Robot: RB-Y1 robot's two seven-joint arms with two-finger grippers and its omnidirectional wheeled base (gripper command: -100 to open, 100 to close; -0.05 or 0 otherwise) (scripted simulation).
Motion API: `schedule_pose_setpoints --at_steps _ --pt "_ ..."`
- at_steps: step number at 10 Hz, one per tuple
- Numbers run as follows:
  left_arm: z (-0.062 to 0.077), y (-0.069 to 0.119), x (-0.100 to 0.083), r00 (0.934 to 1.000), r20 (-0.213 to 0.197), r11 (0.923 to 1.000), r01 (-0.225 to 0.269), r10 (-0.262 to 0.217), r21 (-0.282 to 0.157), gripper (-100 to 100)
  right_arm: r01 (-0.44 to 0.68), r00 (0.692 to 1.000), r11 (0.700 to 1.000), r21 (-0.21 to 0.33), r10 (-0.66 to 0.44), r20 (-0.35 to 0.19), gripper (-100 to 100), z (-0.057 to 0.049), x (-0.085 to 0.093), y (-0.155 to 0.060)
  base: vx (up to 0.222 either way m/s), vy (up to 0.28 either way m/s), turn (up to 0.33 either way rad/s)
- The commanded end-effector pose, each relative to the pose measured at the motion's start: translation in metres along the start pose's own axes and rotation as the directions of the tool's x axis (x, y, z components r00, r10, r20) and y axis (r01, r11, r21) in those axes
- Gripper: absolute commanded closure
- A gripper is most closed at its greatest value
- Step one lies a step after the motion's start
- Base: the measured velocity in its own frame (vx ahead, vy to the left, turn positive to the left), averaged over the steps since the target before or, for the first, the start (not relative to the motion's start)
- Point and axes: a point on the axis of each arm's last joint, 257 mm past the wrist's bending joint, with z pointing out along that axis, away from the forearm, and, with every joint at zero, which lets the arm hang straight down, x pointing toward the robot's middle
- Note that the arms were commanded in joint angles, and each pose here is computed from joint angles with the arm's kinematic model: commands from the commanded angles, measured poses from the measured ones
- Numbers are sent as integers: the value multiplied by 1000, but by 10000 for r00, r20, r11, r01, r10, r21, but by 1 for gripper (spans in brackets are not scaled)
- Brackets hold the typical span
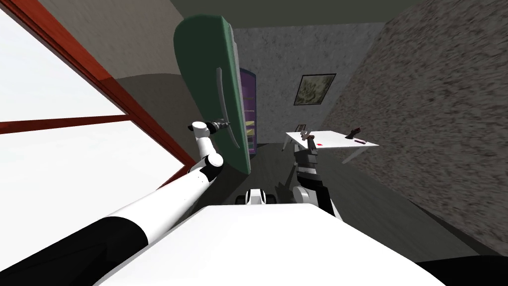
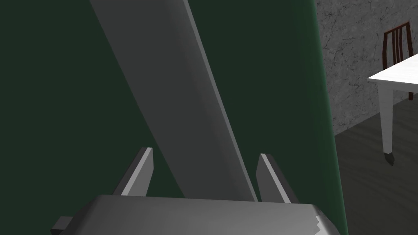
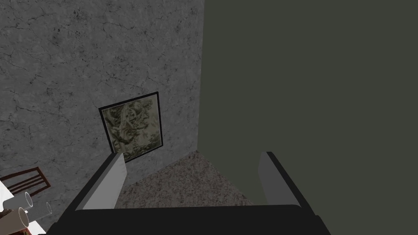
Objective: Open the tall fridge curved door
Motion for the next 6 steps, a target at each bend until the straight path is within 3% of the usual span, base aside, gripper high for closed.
schedule_pose_setpoints --at_steps 1,2,3,4,5,6 --pt "-5 17 16 9988 -496 9975 -76 41 -708 100 -1 10000 10000 1 1 0 0 0 0 0 -50 138 205" --pt "-5 22 15 9989 -471 9961 -85 43 -881 100 0 10000 10000 1 0 0 0 0 0 0 -64 106 124" --pt "-7 36 25 9965 -833 9907 -125 12 -1357 100 -1 10000 10000 1 1 0 0 0 0 0 -53 139 149" --pt "-8 40 25 9967 -814 9885 -138 15 -1504 100 1 10000 10000 1 -1 0 0 0 0 0 -32 127 116" --pt "-11 54 35 9929 -1189 9795 -224 -16 -2000 100 -1 10000 10000 1 1 0 0 0 0 0 -29 138 212" --pt "-11 57 34 9930 -1177 9771 -238 -13 -2112 100 0 10000 10000 1 0 0 0 0 0 0 -35 113 120"
